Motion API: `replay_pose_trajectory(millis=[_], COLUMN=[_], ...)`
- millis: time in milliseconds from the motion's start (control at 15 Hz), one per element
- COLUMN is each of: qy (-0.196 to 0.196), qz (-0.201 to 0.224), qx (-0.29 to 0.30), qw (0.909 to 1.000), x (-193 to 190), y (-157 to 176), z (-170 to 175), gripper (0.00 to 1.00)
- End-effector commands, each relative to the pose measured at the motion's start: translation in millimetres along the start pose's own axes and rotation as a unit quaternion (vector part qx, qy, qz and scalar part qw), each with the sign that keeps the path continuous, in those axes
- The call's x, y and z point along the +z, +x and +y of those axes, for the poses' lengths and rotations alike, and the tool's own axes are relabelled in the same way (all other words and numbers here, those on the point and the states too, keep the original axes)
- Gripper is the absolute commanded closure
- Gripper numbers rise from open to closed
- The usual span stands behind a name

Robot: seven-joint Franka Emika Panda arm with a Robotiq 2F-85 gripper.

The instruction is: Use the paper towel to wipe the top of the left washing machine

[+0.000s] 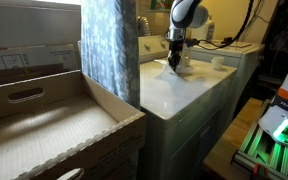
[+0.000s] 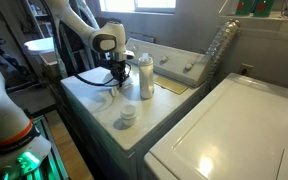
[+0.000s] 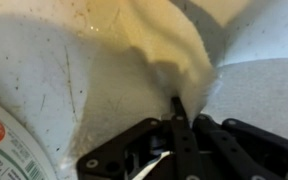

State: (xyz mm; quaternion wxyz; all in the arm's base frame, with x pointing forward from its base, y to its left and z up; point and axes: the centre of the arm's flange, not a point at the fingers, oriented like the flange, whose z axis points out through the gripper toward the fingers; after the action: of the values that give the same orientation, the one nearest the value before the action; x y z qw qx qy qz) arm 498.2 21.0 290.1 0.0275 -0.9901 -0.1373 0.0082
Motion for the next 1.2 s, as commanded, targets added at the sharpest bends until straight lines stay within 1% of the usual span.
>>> replay_pose_trajectory(millis=[0,133,267,467,533,600,667,733,867,1000,1133], qy=[-0.046,-0.096,-0.148,-0.229,-0.244,-0.243,-0.228,-0.197,-0.151,-0.105,-0.052], qz=[-0.083,-0.107,-0.125,-0.128,-0.129,-0.134,-0.137,-0.135,-0.125,-0.113,-0.106], qx=[-0.017,-0.016,-0.002,0.032,0.038,0.035,0.027,0.003,-0.031,-0.052,-0.062], qw=[0.9953,0.9894,0.9811,0.9644,0.9604,0.9601,0.9636,0.971,0.98,0.9866,0.991], x=[14.9,16.4,19.1,26.3,29.1,31.2,30.7,26.3,16.8,8.1,4.6], y=[-27.5,-39.0,-41.2,-38.0,-36.2,-35.9,-35.5,-35.2,-32.8,-29.5,-26.7], z=[8.4,21.4,38.6,48.8,47.1,42.3,35.5,25.4,10.4,-0.6,-5.9], gripper=[1.0,1.0,1.0,1.0,1.0,1.0,1.0,1.0,1.0,1.0,1.0])
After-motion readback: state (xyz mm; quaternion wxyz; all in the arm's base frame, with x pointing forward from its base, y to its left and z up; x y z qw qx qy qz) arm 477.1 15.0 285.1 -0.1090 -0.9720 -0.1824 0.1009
